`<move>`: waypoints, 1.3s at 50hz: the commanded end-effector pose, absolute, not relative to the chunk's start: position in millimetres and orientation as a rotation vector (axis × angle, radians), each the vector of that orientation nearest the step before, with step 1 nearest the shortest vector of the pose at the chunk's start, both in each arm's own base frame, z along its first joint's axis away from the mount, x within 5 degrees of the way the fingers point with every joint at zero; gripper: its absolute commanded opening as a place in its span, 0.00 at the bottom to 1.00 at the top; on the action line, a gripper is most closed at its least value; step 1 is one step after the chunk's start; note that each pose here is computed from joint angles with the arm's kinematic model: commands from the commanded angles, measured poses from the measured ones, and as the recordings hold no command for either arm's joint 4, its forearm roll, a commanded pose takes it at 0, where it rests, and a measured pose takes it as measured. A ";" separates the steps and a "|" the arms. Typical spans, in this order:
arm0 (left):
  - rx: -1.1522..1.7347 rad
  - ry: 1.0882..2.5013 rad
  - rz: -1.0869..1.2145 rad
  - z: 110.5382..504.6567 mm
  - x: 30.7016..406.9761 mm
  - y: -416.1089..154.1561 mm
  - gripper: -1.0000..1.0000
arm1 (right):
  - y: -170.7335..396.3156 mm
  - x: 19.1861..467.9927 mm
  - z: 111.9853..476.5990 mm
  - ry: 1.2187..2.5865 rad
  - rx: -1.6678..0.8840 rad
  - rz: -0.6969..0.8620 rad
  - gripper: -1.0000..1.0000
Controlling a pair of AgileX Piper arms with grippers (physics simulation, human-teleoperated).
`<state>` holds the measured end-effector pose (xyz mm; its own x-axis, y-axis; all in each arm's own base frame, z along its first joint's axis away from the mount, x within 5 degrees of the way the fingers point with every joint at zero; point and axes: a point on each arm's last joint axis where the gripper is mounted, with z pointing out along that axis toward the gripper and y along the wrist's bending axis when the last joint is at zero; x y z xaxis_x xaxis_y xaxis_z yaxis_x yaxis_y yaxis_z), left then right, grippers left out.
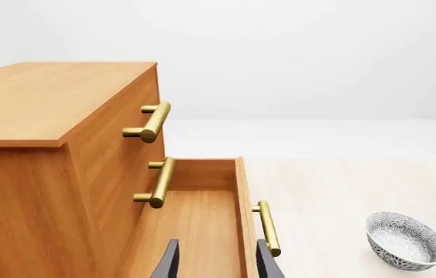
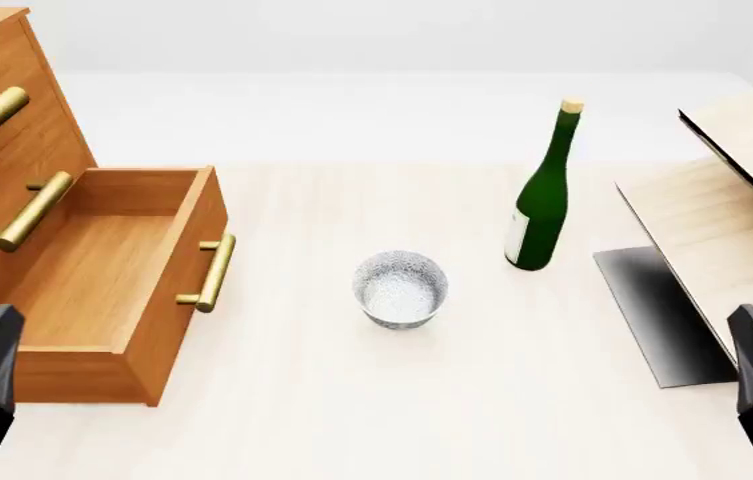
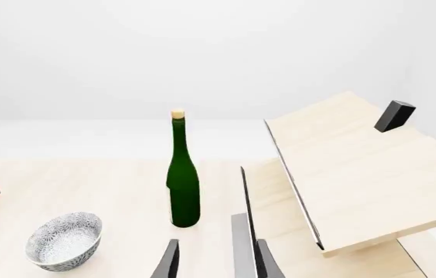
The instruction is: Put the bowl in the bottom drawer of the cabinet.
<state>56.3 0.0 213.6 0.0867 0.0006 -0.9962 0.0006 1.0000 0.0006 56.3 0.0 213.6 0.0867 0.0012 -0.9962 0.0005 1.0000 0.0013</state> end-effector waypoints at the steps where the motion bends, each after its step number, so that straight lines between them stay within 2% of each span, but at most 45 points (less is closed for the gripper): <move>1: 0.006 1.485 0.000 214.6 56.5 -0.2 1.00 | -0.1 56.7 214.5 1.485 0.005 0.002 1.00; 11: 0.057 1.503 -0.009 213.3 58.7 -2.5 1.00 | -0.1 57.4 214.5 1.485 0.005 0.002 1.00; 27: 0.283 1.418 -0.183 230.9 50.4 -16.0 1.00 | -0.1 57.2 214.3 1.485 0.005 0.002 1.00; 29: 0.319 1.419 -0.203 216.4 52.5 -18.9 1.00 | -0.1 57.2 214.3 1.485 0.004 0.002 1.00; 42: 0.432 1.339 -0.326 231.4 46.4 -25.8 1.00 | -0.1 56.8 214.0 1.485 0.004 0.002 1.00; 48: 0.496 1.345 -0.351 227.8 46.9 -29.8 1.00 | -0.1 56.6 213.9 1.485 0.004 0.002 1.00; 65: 0.567 1.297 -0.457 260.4 61.3 -50.4 1.00 | -0.1 56.6 214.1 1.485 0.005 0.002 1.00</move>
<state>54.5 -38.6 246.8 0.2086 0.0081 -0.9780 0.5561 0.8216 0.1254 56.7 -0.1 214.0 0.0860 0.0040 -0.9963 0.0015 1.0000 0.0041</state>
